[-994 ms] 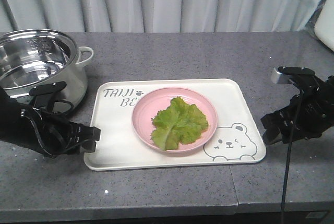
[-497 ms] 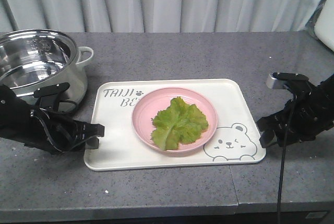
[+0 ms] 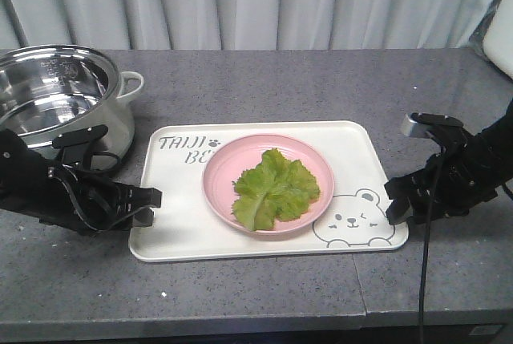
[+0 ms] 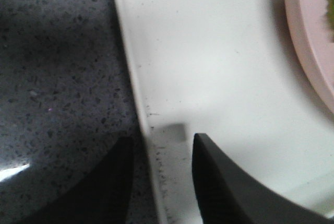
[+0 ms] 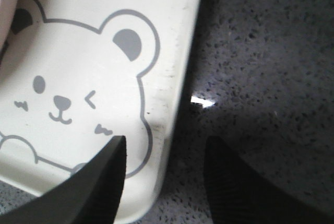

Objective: Transfer vegetables to tray and serve
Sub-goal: 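Move both grippers down to the tray's opposite short edges, then close both grippers on the tray edges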

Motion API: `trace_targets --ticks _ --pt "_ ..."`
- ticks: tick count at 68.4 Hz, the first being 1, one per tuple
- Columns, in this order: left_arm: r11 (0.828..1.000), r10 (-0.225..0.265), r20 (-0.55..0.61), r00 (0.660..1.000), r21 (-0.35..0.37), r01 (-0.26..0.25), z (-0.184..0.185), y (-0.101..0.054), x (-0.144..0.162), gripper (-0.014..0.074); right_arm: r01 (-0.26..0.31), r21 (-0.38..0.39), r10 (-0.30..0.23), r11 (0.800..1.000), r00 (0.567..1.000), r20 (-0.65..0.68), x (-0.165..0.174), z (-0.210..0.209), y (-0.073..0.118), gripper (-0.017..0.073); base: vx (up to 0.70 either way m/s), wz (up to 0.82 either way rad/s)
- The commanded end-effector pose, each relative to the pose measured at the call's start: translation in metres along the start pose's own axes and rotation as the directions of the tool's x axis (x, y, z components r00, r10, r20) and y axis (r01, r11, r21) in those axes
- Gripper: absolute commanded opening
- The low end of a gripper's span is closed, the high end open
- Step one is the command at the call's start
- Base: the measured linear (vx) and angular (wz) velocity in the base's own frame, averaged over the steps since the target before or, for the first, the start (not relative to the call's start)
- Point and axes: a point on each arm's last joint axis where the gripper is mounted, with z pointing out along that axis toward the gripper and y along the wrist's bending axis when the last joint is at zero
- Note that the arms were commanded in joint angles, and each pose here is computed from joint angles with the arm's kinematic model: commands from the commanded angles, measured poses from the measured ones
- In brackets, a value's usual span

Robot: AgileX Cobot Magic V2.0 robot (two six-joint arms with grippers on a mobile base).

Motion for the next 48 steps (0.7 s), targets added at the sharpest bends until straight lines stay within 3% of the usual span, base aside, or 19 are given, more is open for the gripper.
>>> trace_targets --ticks 1,13,34,48 --pt "1.000 -0.001 0.034 0.999 0.017 0.000 -0.0073 -0.0051 -0.0057 0.0273 0.029 -0.027 -0.027 0.999 0.996 0.088 -0.0098 -0.0156 0.0084 0.0347 0.00 0.00" --pt "1.000 -0.001 0.034 0.999 0.017 0.000 -0.0073 -0.0051 -0.0057 0.0273 0.042 -0.056 -0.037 0.998 0.995 0.096 -0.0108 -0.0145 0.0105 0.0328 0.00 0.00" --pt "1.000 -0.001 0.027 1.000 0.018 0.000 -0.0073 -0.0053 -0.0050 0.0273 0.042 -0.050 -0.036 0.998 0.994 0.102 -0.0115 -0.0141 0.0098 0.0244 0.00 0.00" --pt "1.000 -0.001 0.027 1.000 0.018 0.000 -0.0073 -0.0053 -0.0050 0.0273 0.040 -0.046 -0.034 0.998 0.993 0.110 -0.0123 -0.0141 0.0095 0.0239 0.00 0.00"
